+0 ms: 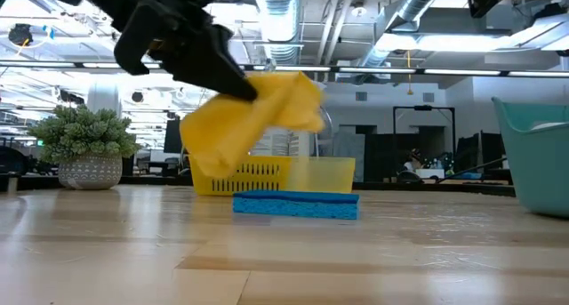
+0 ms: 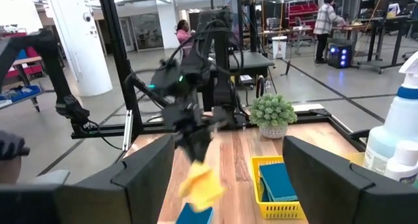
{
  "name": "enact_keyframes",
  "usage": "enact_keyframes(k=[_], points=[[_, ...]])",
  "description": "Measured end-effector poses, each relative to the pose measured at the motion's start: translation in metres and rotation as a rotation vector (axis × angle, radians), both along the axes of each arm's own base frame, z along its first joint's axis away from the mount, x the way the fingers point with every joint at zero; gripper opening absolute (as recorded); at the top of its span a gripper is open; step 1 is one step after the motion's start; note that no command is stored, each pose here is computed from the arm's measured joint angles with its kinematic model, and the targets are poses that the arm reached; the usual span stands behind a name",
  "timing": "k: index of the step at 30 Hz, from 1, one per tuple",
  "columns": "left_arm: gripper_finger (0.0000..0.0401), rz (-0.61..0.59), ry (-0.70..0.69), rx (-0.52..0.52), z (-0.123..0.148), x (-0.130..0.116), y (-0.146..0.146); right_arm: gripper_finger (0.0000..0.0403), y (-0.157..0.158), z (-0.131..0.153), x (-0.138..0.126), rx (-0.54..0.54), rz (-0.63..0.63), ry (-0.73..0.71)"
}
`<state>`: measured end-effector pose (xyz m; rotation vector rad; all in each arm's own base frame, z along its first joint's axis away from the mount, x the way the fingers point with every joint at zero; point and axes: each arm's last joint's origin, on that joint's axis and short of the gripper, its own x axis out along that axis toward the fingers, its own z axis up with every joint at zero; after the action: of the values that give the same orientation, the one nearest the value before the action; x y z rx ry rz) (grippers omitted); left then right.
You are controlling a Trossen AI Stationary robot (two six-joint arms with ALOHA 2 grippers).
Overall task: Pick & Place Kitchen Items
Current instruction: Put the yellow cloth into the green bin
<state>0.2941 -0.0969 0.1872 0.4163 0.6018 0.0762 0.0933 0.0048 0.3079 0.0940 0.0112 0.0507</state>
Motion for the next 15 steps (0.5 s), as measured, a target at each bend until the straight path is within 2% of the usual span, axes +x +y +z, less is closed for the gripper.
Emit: enact_keyframes(k=[5, 10, 15], points=[[0.0001, 0.119, -0.191, 0.014, 0.020, -0.033, 0.017, 0.0277, 0.000, 0.000, 0.007, -0.025, 0.001, 0.010], [0.0002, 0.266, -0.371, 0.069, 0.053, -0.052, 0.036, 0.0277, 0.002, -0.001, 0.019, -0.077, 0.014, 0.020], [0.0002, 0.272, -0.449, 0.113, 0.081, -0.059, 0.046, 0.0277, 0.003, -0.001, 0.033, -0.128, 0.038, 0.017]])
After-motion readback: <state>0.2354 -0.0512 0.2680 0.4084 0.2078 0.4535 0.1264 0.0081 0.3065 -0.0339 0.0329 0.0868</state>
